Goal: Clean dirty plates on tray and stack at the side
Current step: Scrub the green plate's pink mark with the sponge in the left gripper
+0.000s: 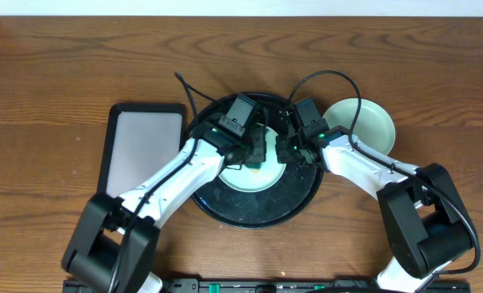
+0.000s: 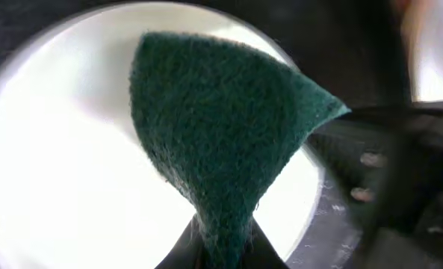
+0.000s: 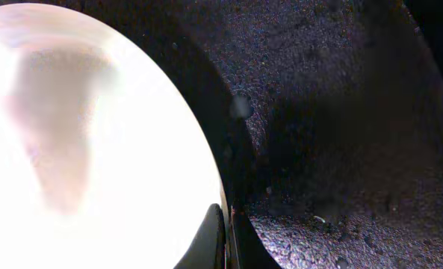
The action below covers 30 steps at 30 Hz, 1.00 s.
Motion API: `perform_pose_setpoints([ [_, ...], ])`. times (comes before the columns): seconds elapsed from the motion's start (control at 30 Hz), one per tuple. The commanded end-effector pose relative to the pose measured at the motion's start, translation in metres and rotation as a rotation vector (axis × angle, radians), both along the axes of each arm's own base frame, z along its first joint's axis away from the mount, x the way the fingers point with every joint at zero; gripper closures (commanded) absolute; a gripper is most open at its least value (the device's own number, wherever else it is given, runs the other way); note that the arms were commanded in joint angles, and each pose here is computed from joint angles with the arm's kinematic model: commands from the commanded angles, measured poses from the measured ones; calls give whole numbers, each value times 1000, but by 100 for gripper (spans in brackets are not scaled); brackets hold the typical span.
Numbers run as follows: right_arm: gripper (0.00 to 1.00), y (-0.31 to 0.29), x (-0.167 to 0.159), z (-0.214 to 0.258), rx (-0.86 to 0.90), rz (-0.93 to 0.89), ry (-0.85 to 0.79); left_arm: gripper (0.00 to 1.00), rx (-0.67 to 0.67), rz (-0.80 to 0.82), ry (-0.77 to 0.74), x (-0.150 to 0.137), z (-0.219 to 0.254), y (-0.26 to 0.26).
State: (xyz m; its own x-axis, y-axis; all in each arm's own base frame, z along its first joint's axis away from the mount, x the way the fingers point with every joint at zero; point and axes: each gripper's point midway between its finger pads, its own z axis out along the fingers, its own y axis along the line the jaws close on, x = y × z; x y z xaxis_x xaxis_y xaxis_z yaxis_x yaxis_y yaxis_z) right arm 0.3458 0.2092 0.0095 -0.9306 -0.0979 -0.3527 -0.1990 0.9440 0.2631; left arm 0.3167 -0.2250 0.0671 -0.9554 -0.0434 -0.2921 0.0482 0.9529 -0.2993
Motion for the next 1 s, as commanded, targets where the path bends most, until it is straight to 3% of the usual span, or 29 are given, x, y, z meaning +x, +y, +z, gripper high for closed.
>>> perform_pose_setpoints([
  [0.0,99,8,-8,-8,22,20,39,93,214,83,-35,9,-19,41],
  [0.27,99,8,-8,-8,23,20,38,93,335,130,4,6,-54,61],
  [0.6,99,8,-8,-8,24,21,36,93,-45,-29,131,-16,-48,-19],
  [0.77,99,8,-7,-7,26,21,32,93,-72,-40,125,-18,-36,-23],
  [0.83,91,9,-6,-7,27,20,30,93,-45,-13,75,-13,-21,-14],
  [0.97,59,9,-6,-7,27,21,30,93,14,54,-88,-3,29,12],
])
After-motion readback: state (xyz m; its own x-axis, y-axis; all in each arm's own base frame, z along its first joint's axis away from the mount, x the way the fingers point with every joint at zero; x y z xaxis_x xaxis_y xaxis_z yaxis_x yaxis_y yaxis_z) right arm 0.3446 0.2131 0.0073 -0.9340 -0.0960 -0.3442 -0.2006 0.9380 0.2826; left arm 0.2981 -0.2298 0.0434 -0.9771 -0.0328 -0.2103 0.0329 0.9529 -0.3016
